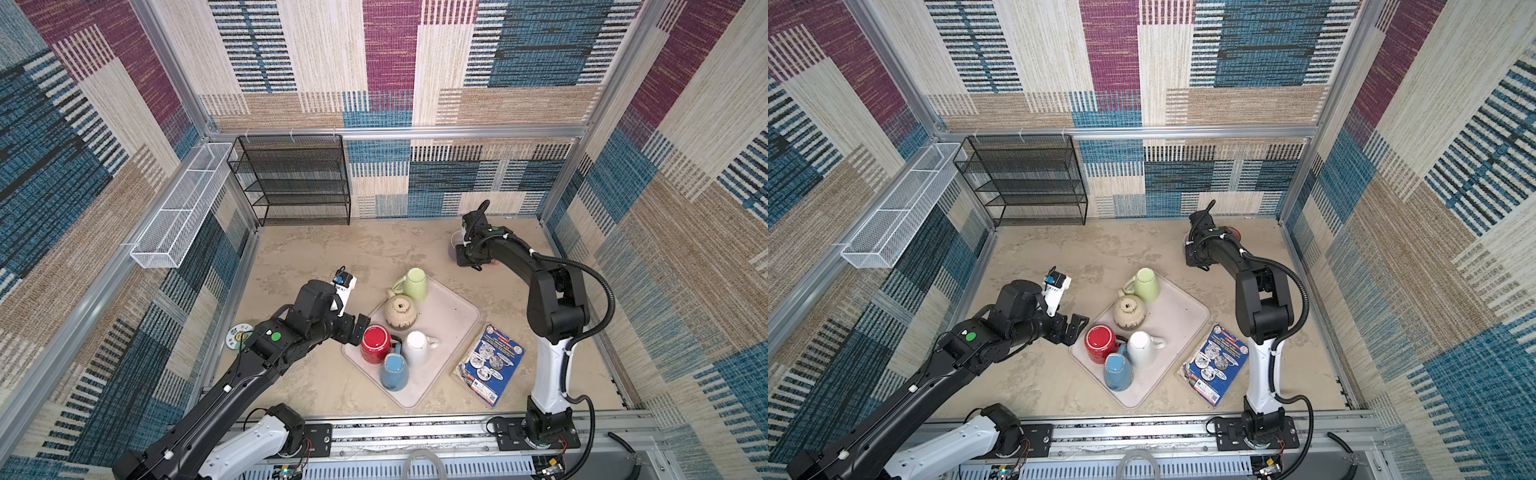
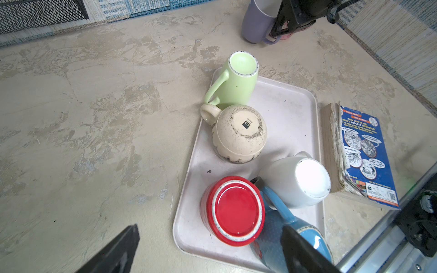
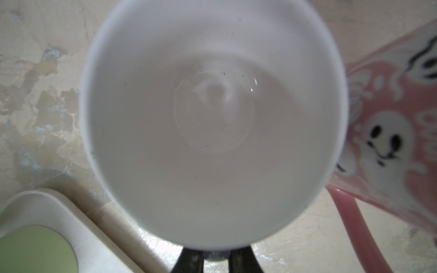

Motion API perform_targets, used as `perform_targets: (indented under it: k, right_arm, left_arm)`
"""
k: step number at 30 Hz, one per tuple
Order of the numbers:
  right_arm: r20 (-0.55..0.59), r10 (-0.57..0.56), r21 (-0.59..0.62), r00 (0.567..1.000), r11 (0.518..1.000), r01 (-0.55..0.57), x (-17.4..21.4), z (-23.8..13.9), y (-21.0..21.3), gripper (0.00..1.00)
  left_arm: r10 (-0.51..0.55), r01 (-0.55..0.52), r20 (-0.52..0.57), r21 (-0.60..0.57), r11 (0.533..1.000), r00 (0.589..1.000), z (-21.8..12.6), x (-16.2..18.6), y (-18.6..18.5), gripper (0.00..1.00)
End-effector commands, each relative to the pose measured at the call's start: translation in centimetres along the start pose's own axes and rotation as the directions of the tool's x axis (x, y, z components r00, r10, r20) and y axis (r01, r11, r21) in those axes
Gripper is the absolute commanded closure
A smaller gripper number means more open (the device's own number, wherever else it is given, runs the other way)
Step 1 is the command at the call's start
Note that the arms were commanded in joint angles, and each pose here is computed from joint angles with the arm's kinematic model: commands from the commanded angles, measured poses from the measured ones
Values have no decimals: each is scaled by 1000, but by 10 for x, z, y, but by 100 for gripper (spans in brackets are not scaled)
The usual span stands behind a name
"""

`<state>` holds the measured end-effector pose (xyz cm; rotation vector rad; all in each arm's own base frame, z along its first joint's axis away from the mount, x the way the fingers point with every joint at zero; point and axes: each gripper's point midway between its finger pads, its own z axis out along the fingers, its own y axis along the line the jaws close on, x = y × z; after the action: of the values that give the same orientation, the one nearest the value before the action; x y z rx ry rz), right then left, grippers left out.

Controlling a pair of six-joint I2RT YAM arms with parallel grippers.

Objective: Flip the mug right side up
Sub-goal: 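Rotate the lavender mug upright and carry it beside the pink mug with the right gripper, then lower the lavender mug onto the table and open the right gripper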

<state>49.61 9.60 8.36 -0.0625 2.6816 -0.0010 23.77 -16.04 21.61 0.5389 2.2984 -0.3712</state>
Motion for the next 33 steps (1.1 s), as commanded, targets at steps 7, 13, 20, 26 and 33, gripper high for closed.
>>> perform_targets:
  k: [7,13,20,26,33]
  right_arm:
    - [30,-22,51,999,998,21,-10,-3,-9,100]
    - [21,-28,67,999,997,27,-7,-3,-12,89]
    - [33,-29,61,999,998,27,-11,-3,-12,64]
    - [46,-28,49,999,998,26,-13,-8,-9,51]
    - [158,-25,-2,987,1000,26,-29,-53,-1,36]
  left_arm:
    - [18,-18,-15,13,1000,1000,0,1,-2,2]
    - [18,-17,-27,37,999,999,1,3,-5,2]
    - [15,-14,-33,37,999,999,3,4,-5,4]
    - [4,-1,-42,57,998,999,7,4,-9,6]
    - [4,0,-67,62,998,998,17,-7,-10,9]
